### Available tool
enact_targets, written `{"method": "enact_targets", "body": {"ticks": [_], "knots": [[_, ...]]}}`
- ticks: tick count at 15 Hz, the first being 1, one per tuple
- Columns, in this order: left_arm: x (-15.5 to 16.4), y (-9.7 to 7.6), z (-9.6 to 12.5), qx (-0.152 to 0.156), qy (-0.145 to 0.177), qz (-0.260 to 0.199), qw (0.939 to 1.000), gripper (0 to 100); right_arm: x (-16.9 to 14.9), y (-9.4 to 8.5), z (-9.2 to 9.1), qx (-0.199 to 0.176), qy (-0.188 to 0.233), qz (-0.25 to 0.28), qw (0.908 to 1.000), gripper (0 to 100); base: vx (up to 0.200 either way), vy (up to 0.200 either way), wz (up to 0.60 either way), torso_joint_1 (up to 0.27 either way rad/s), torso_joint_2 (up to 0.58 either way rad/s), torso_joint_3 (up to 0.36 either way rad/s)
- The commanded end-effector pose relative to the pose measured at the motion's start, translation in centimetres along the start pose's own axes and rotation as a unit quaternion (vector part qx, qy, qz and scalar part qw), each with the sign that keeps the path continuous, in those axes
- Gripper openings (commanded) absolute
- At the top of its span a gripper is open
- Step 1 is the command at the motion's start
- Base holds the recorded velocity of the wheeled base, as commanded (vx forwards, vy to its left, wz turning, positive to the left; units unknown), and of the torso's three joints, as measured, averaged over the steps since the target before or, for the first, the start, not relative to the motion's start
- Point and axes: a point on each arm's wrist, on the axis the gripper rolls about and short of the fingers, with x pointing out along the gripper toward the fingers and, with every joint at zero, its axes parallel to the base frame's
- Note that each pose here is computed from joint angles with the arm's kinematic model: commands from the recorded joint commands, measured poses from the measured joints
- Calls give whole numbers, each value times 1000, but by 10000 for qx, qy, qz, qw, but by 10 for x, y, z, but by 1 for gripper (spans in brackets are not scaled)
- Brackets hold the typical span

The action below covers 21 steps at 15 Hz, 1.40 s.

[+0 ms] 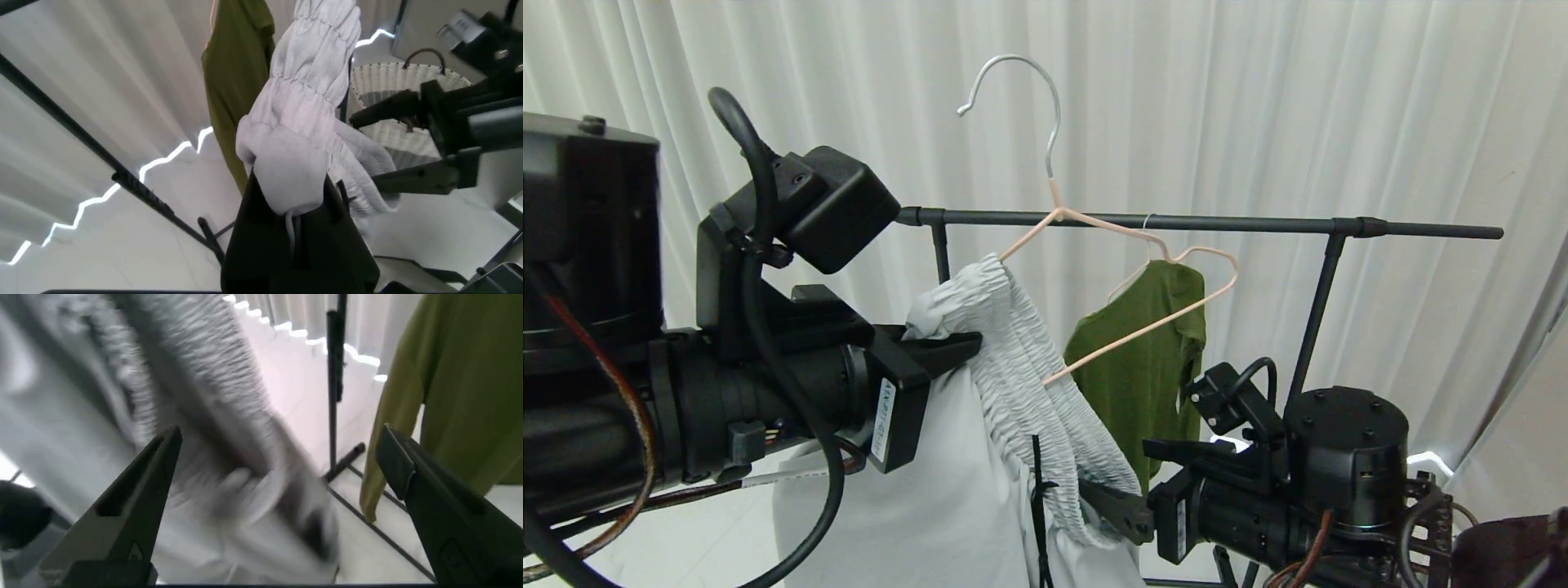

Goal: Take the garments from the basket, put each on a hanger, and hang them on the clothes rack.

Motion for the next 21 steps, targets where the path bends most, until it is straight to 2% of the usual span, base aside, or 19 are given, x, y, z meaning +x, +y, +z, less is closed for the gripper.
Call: {"method": "enact_targets", "body": {"ticks": [1,2,4,6,8,11,14,17,21], "knots": [[1,0,1,5,-11,-7,10000,0,6,-4,-9,12,152,-155,9998,100,0,0,0,0,0,0],[1,0,1,5,-18,-6,10000,0,4,-5,-11,12,187,-192,9996,0,0,0,0,0,0,0],[0,0,1,35,-17,1,10000,0,0,-6,-14,13,223,-229,9995,0,0,0,0,0,0,0],[0,-1,-3,113,45,8,9999,0,-1,-13,-13,31,147,-554,9984,0,0,0,0,0,0,0],[-1,-1,-10,184,131,10,9997,0,-4,-33,-12,113,83,-1061,9943,0,0,0,0,0,0,0],[-9,-2,-25,520,265,-33,9983,0,-11,-65,-2,288,-105,-1608,9865,0,0,0,0,0,0,0],[-18,-4,-38,724,360,-65,9967,0,-16,-83,2,355,-182,-1900,9810,0,0,0,0,0,0,0],[-24,-5,-49,788,428,-113,9959,0,-19,-95,4,344,-202,-2080,9773,0,0,0,0,0,0,0],[-35,-6,-57,985,384,-238,9941,0,-22,-101,7,334,-251,-2103,9767,0,0,0,0,0,0,0]]}}
